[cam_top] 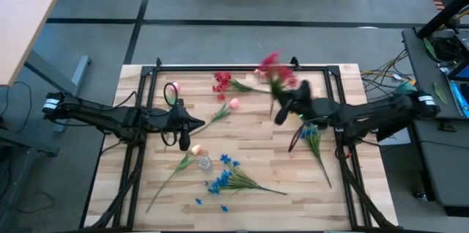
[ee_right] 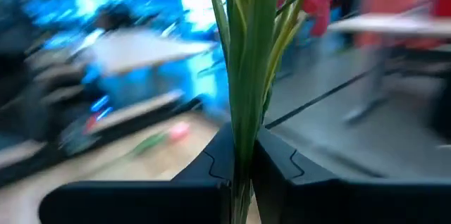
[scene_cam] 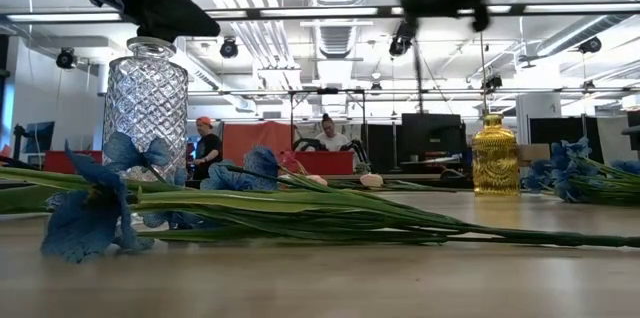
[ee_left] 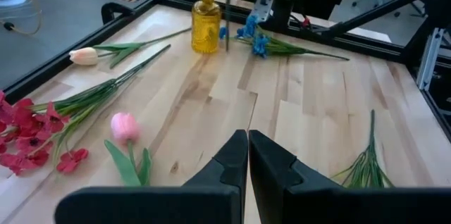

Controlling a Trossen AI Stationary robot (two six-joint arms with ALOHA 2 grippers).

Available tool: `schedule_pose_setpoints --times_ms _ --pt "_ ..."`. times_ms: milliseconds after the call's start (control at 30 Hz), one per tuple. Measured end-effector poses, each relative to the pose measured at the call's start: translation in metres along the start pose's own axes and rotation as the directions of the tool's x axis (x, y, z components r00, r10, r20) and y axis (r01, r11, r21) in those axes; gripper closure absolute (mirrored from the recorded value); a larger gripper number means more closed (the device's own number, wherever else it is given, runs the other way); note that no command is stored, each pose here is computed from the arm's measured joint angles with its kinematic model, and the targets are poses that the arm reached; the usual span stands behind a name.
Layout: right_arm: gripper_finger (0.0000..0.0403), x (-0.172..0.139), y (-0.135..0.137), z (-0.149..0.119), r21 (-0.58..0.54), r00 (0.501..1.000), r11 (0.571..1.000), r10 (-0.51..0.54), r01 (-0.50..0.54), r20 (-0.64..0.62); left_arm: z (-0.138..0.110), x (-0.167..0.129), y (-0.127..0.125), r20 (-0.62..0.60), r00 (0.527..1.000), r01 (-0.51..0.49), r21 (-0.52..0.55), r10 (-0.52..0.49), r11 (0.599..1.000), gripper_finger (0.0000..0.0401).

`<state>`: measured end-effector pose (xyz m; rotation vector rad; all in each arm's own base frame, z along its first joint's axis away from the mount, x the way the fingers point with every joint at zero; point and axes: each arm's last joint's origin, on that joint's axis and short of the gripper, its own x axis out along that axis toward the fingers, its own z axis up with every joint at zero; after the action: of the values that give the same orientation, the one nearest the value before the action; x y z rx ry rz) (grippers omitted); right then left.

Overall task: Sort flowers into vase by color
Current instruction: Put the bottom red flowers into the yellow vase

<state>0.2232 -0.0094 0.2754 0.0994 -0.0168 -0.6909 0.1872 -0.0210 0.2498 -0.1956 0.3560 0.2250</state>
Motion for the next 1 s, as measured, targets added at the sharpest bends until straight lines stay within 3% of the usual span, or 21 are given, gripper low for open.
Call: schedule_pose_setpoints --times_ms 133,267,500,833,1000 --pt "0.038 -0.021 -0.023 0.005 0.067 0.983 0.985 -0.164 0.158 0.088 0.0 0.0 0.0 0.0 1.0 -0.003 0.0 0.003 1.0 0.0401" --pt "0.038 -0.035 -0.037 0.011 0.087 0.96 0.967 -0.25 0.24 0.126 0.001 0.0 0.001 0.018 0.999 -0.048 -0.001 0.048 0.999 0.0401" --pt "0.038 -0.049 -0.05 0.025 0.021 0.909 0.921 -0.388 0.39 0.153 0.001 0.0 0.002 0.028 0.996 -0.083 0.003 0.082 0.997 0.0401" --pt "0.038 -0.054 -0.056 0.03 -0.025 0.891 0.9 -0.427 0.436 0.155 0.001 0.0 0.003 0.029 0.995 -0.091 0.003 0.091 0.996 0.0401" --pt "0.038 -0.054 -0.057 0.024 -0.066 0.862 0.863 -0.492 0.501 0.12 0.001 0.0 0.003 0.029 0.995 -0.092 0.003 0.092 0.996 0.0401"
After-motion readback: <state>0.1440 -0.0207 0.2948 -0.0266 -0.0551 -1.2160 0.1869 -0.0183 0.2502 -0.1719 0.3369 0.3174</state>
